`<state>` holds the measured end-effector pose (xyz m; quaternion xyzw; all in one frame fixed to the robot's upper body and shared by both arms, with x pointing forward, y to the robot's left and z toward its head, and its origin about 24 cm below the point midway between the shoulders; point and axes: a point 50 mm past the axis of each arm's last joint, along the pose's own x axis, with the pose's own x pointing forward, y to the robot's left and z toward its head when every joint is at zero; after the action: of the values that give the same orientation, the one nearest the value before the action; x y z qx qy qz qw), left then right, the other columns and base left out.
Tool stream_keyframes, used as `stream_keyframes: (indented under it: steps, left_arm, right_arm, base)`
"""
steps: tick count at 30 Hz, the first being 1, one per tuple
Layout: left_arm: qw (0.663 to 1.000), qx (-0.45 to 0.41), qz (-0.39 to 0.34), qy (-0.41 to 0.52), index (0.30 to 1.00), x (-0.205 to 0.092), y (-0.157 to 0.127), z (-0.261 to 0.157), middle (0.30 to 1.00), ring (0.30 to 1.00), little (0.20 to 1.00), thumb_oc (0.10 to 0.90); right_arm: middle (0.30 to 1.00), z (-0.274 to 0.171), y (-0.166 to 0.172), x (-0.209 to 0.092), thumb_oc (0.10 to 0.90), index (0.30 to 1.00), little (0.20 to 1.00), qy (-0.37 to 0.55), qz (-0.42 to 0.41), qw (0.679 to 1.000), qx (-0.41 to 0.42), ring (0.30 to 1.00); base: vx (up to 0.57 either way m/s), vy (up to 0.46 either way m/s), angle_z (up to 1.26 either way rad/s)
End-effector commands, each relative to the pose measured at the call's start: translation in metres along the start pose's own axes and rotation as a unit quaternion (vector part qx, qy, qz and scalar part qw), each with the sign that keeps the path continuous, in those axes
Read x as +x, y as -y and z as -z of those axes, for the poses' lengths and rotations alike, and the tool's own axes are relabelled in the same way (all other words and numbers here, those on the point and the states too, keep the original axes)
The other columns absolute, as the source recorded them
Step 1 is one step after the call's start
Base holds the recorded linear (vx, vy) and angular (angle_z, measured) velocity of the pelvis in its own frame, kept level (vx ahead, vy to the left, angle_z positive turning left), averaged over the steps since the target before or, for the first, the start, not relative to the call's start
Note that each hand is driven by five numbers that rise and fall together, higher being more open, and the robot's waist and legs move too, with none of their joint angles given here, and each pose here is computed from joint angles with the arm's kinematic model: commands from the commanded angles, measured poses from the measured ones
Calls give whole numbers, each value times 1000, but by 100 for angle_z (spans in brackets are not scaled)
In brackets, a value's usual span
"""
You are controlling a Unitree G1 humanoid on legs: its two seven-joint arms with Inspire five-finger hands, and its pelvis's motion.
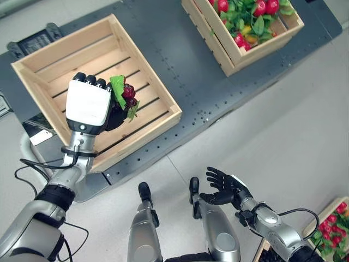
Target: Pick up the fruits from the basket on one side to the basket on the other side
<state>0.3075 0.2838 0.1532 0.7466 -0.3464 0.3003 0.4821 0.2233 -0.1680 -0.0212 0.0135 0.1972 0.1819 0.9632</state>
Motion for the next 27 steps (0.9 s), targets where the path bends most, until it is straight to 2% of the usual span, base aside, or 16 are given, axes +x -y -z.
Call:
stream_keyframes:
  steps: [1, 7, 9, 11, 14, 16, 17, 20, 21, 24, 26, 27]
  left_arm:
    - [977, -31, -195, -83, 300, 31, -33, 14, 300, 300, 300, 400]
    - [951, -110, -245, -155, 300, 7, -44, 10, 300, 300, 300, 400]
    - [935, -166, -261, -175, 300, 1, -50, 2, 300, 300, 300, 400]
    - [903, -266, -265, -206, 300, -7, -57, -9, 300, 300, 300, 400]
    - [882, -336, -268, -195, 300, -8, -69, -24, 300, 300, 300, 400]
    - [852, -412, -258, -194, 300, -5, -82, -32, 300, 300, 300, 400]
    - [849, -419, -258, -193, 300, -5, -84, -32, 300, 300, 300, 400]
    - [803, -499, -249, -209, 300, -3, -93, -34, 300, 300, 300, 400]
    - [772, -547, -239, -218, 300, -2, -97, -33, 300, 300, 300, 400]
    - [719, -620, -215, -229, 300, -1, -100, -34, 300, 300, 300, 400]
    - [670, -679, -190, -234, 300, 0, -99, -38, 300, 300, 300, 400]
    - [657, -694, -180, -232, 300, 1, -98, -40, 300, 300, 300, 400]
  right_arm:
    - [900, -29, -2, -11, 800, 900, 900, 90, -25, 996, -16, 900]
    - [900, -28, -3, -19, 800, 900, 900, 115, -13, 993, -5, 900]
    - [900, -32, -5, -22, 800, 900, 900, 134, -10, 991, -6, 900]
    - [900, -41, -7, -25, 800, 900, 900, 165, 0, 986, -7, 900]
    - [900, -53, -7, -26, 800, 900, 900, 194, 13, 981, 0, 900]
    - [900, -68, -6, -29, 800, 900, 900, 225, 23, 974, -6, 900]
    - [900, -69, -6, -29, 800, 900, 900, 228, 24, 973, -6, 900]
    - [900, -86, -4, -32, 800, 900, 900, 270, 34, 962, -19, 900]
    - [900, -96, -3, -34, 800, 900, 900, 291, 30, 956, -27, 900]
    - [900, -110, -2, -40, 800, 900, 900, 318, 23, 947, -40, 900]
    - [900, -123, -2, -43, 800, 900, 900, 344, 12, 938, -46, 900]
    - [900, -128, -2, -44, 800, 900, 900, 354, 8, 934, -47, 900]
  base:
    - [16, -4, 3]
    - [18, -17, 17]
    - [-4, -44, 22]
    - [7, -49, 24]
    - [51, -51, 16]
    - [77, -39, 21]
    - [60, -32, 5]
    - [23, -19, 3]
    - [0, 0, 0]
    - [0, 0, 0]
    - [0, 0, 0]
    - [0, 0, 0]
